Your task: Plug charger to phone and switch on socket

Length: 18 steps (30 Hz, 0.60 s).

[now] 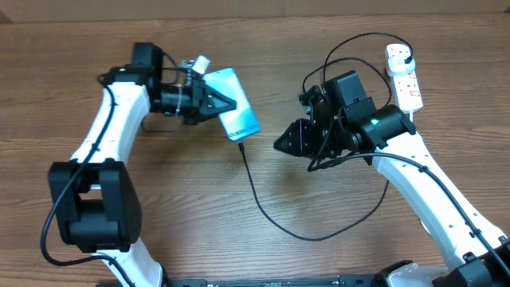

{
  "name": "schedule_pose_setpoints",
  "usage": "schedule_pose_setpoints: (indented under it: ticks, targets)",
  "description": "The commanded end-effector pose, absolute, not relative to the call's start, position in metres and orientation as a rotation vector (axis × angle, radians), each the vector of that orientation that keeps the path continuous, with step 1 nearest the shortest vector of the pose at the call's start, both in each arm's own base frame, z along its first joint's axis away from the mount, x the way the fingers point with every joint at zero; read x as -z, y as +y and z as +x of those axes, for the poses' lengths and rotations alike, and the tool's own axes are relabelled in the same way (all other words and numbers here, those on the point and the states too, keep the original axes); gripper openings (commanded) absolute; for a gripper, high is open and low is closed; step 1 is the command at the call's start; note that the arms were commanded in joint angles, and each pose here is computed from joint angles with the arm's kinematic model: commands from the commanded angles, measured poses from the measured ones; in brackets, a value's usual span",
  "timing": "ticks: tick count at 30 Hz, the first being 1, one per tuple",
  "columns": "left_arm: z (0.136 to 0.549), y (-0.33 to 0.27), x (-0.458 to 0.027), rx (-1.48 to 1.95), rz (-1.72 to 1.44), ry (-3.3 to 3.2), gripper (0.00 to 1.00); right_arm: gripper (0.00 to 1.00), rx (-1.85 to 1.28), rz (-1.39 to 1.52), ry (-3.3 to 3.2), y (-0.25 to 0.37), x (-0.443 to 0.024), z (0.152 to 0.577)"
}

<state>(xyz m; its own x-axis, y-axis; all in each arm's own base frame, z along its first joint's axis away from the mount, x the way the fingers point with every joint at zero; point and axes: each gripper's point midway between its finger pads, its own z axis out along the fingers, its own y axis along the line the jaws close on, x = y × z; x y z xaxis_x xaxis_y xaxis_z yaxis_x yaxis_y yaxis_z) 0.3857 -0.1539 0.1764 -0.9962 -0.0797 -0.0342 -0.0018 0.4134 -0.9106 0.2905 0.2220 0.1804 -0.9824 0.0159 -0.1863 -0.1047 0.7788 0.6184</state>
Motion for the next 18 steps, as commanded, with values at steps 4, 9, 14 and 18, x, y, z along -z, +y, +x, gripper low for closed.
schedule_pose_setpoints:
  ticks: [4,9,14,18]
  targets:
    - [0.399,-0.114,-0.159,1.473,-0.373,2.675,0.04,0.54,-0.763,-0.067,2.8,0.231,-0.147,0.317]
    - [0.397,-0.112,-0.154,1.43,-0.381,2.704,0.04,0.61,-0.629,-0.175,2.877,0.25,-0.107,0.326]
    - [0.396,-0.085,-0.127,1.17,-0.662,2.822,0.04,0.62,-0.463,-0.259,2.883,0.267,-0.083,0.335]
    - [0.393,-0.058,-0.112,0.97,-0.871,2.857,0.04,0.54,-0.377,-0.291,2.839,0.28,-0.069,0.342]
